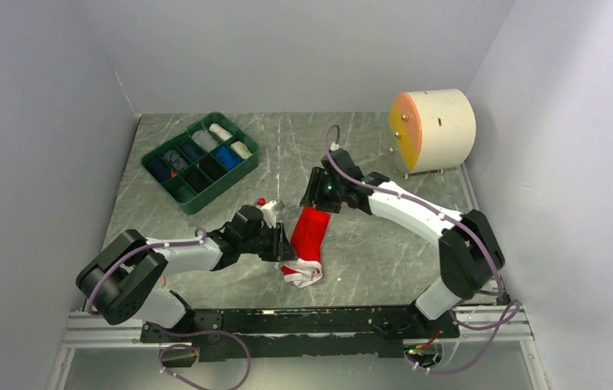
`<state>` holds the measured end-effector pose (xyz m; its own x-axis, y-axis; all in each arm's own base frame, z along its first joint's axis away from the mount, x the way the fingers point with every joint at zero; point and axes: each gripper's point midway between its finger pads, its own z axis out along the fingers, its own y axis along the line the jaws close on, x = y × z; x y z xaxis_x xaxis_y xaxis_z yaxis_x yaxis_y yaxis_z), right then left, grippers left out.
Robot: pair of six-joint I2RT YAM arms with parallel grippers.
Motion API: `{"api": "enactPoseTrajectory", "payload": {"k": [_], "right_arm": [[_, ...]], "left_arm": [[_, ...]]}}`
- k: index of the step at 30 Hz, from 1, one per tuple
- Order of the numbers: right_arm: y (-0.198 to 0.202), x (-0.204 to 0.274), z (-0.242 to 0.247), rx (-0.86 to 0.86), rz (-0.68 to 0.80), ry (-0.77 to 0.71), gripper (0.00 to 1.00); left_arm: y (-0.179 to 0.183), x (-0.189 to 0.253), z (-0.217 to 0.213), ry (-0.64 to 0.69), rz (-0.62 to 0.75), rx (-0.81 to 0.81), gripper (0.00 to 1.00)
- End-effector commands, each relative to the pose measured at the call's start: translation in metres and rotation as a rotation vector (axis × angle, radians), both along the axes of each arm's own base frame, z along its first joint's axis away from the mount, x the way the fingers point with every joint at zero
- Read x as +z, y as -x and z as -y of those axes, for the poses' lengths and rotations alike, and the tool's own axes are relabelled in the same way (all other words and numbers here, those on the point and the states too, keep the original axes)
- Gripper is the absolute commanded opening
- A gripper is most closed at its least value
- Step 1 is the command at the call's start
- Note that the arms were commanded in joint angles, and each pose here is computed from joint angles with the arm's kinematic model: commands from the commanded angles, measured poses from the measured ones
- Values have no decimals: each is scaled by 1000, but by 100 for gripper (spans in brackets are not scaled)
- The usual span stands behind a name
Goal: Roll the underwear
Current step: Fold the underwear at the center of the board.
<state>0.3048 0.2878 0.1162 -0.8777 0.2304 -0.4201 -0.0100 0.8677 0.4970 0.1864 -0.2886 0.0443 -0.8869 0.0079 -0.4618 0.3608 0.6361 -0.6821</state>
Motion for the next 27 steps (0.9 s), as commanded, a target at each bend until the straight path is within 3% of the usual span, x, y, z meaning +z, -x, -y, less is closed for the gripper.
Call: {"api": "enactPoseTrajectory", "payload": {"k": [1,8,13,22,27], "right_arm": [[23,2,0,52,4,-76,51],[53,-22,1,84,-62,-131,31],[70,-40,-12,123,-111,-142,15],[82,-66,-28,133,-147,-83,9],[85,-68,-39,148,-151,-124,7]], "left_arm": [[-5,23,2,26,51,-8,35],[-8,38,-4,15,84,17,49],[-10,31,-4,-22,78,1,53],[-13,18,-11,-118,95,-28,56],[-10,21,-14,-115,110,-41,56]]}}
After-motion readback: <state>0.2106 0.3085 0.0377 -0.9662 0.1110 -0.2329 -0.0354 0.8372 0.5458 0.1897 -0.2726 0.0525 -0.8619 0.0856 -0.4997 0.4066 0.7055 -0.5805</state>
